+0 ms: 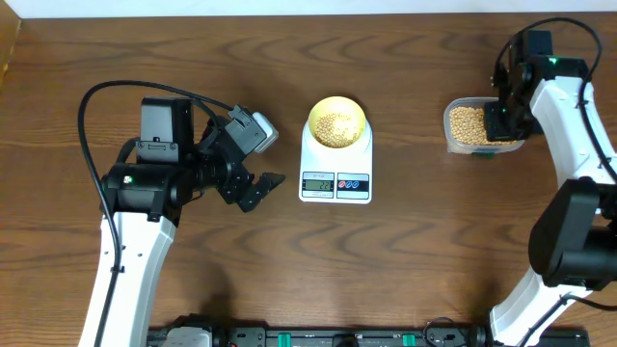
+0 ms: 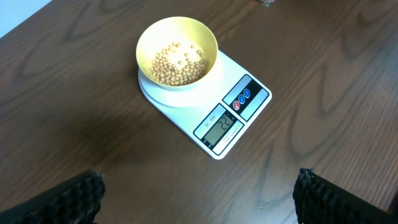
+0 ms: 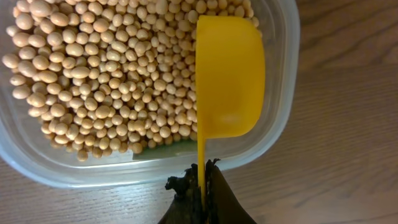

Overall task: Scoop item into bowl and weigh 50g on scale
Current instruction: 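Scoop soybeans again from the tub with the right gripper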

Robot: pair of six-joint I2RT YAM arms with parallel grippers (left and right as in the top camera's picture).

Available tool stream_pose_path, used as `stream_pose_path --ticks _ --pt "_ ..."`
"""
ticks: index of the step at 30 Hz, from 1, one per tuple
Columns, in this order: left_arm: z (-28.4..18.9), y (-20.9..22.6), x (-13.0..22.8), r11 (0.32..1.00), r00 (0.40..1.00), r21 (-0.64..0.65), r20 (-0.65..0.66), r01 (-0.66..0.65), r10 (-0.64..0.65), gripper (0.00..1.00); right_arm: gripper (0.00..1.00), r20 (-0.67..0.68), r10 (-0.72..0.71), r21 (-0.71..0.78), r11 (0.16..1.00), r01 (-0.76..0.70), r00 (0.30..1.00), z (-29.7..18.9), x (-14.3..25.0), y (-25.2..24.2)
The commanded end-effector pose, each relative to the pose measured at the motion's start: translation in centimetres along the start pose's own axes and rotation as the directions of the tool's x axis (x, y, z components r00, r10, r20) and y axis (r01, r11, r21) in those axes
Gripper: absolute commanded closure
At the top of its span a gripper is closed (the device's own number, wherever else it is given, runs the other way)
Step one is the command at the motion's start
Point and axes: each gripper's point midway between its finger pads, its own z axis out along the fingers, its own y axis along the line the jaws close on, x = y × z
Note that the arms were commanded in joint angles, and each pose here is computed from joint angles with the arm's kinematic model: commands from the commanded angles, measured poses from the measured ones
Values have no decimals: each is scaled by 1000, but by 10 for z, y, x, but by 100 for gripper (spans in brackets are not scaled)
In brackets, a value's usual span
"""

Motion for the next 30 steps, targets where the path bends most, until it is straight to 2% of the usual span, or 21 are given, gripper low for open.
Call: stream_pose_path --ticks 1,7,30 --pt "-3 1 -5 1000 1000 -3 15 7 -7 1 99 9 17 22 1000 -17 1000 -2 -3 -1" --pt "-3 1 -5 1000 1000 -3 15 8 -8 1 99 16 -13 -73 997 14 1000 -3 -5 15" --pt "-3 1 -5 1000 1000 -3 15 8 -8 1 99 66 -72 -291 953 89 995 -9 -9 45"
